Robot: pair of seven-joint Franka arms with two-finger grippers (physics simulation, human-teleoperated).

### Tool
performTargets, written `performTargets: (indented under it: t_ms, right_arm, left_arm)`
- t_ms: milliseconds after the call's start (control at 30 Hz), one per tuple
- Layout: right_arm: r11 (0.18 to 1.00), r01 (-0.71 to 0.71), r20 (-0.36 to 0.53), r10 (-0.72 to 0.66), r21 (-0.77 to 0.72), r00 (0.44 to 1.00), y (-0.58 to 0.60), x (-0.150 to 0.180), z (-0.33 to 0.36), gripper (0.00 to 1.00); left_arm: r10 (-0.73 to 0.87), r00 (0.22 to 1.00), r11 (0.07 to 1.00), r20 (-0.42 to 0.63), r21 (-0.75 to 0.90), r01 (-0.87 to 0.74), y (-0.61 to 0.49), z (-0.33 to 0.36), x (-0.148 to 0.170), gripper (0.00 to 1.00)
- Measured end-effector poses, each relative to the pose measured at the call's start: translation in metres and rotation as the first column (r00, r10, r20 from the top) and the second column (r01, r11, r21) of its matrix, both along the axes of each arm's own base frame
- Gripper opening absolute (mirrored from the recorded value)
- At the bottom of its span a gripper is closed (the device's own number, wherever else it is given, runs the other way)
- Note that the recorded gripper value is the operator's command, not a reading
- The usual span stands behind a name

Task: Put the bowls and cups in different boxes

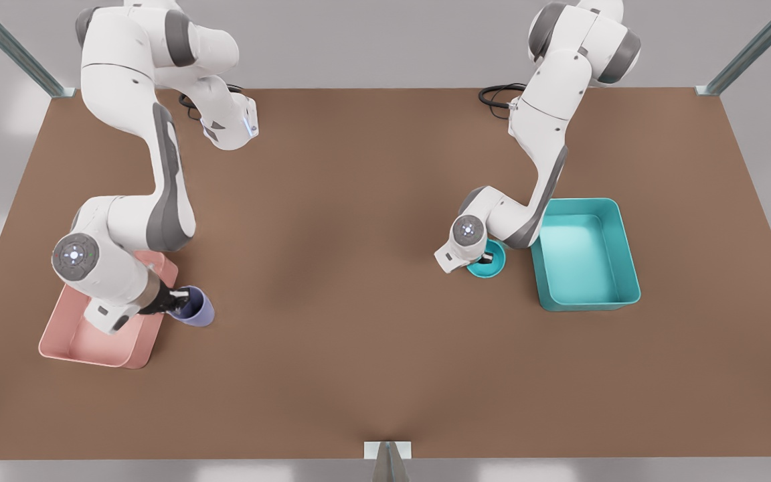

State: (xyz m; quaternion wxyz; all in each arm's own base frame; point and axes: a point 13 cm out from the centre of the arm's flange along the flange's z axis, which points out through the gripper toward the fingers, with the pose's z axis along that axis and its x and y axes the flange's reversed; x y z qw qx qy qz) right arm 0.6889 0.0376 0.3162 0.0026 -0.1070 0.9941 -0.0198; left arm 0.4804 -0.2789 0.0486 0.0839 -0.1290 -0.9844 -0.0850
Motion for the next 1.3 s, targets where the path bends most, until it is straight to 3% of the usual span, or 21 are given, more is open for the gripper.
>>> performTargets:
  t_ms: [33,233,333,433,500,667,700,867,1000,1033,1100,1133,1167,1233,1300]
  right_arm:
    - [1.000,0.007,-0.004,-0.008,-0.027,1.000,-0.036,0.002,0.004,0.21]
    - [0.995,0.012,-0.084,-0.021,-0.101,0.996,-0.198,-0.013,-0.032,0.21]
    - [0.995,-0.013,-0.121,0.001,-0.104,0.993,-0.241,-0.022,-0.065,0.21]
    - [0.996,-0.053,-0.173,0.040,-0.067,0.984,-0.254,-0.029,-0.116,0.21]
    - [0.997,-0.076,-0.192,0.070,-0.025,0.979,-0.249,-0.032,-0.146,0.21]
    - [0.993,-0.109,-0.194,0.117,0.056,0.974,-0.247,-0.048,-0.196,0.21]
    - [0.991,-0.119,-0.187,0.129,0.063,0.974,-0.247,-0.047,-0.200,1.00]
    - [0.982,-0.181,-0.153,0.187,0.056,0.970,-0.247,-0.041,-0.204,1.00]
    - [0.974,-0.215,-0.119,0.222,0.067,0.968,-0.241,-0.040,-0.178,1.00]
    - [0.973,-0.217,-0.116,0.225,0.082,0.967,-0.239,-0.050,-0.168,1.00]
    - [0.967,-0.232,-0.094,0.242,0.110,0.966,-0.228,-0.066,-0.139,1.00]
    - [0.961,-0.249,-0.073,0.258,0.118,0.963,-0.219,-0.069,-0.119,1.00]
    - [0.956,-0.267,-0.055,0.275,0.123,0.960,-0.212,-0.070,-0.100,0.96]
    - [0.937,-0.335,-0.013,0.338,0.101,0.941,-0.184,-0.042,-0.053,0.97]
    - [0.908,-0.411,-0.038,0.415,0.078,0.909,-0.126,-0.019,-0.021,1.00]
  left_arm:
    - [0.004,1.000,1.000,0.003,-0.001,-0.004,0.000,0.001,0.001,0.21]
    - [0.018,0.999,1.000,0.028,0.014,-0.018,-0.001,0.037,0.020,0.21]
    - [0.052,0.997,0.998,0.065,0.015,-0.053,0.011,0.089,0.040,0.21]
    - [0.175,0.975,0.984,0.137,0.000,-0.176,0.061,0.177,0.079,0.21]
    - [0.300,0.944,0.952,0.135,0.024,-0.306,0.133,0.198,0.097,0.21]
    - [0.504,0.861,0.852,0.066,0.125,-0.508,0.263,0.171,0.084,0.21]
    - [0.516,0.856,0.844,0.045,0.143,-0.516,0.272,0.157,0.076,0.21]
    - [0.528,0.847,0.835,-0.058,0.219,-0.505,0.282,0.089,0.030,0.21]
    - [0.528,0.845,0.835,-0.084,0.232,-0.499,0.284,0.057,0.015,0.22]
    - [0.528,0.845,0.835,-0.081,0.229,-0.500,0.284,0.055,0.015,0.41]
    - [0.527,0.846,0.836,-0.080,0.224,-0.500,0.284,0.050,0.016,0.41]
    - [0.526,0.847,0.837,-0.079,0.223,-0.500,0.284,0.047,0.016,0.68]
    - [0.525,0.848,0.838,-0.077,0.220,-0.499,0.284,0.046,0.017,1.00]
    - [0.523,0.850,0.840,-0.060,0.204,-0.503,0.284,0.055,0.023,1.00]
    - [0.528,0.849,0.839,0.011,0.148,-0.523,0.282,0.118,0.048,1.00]
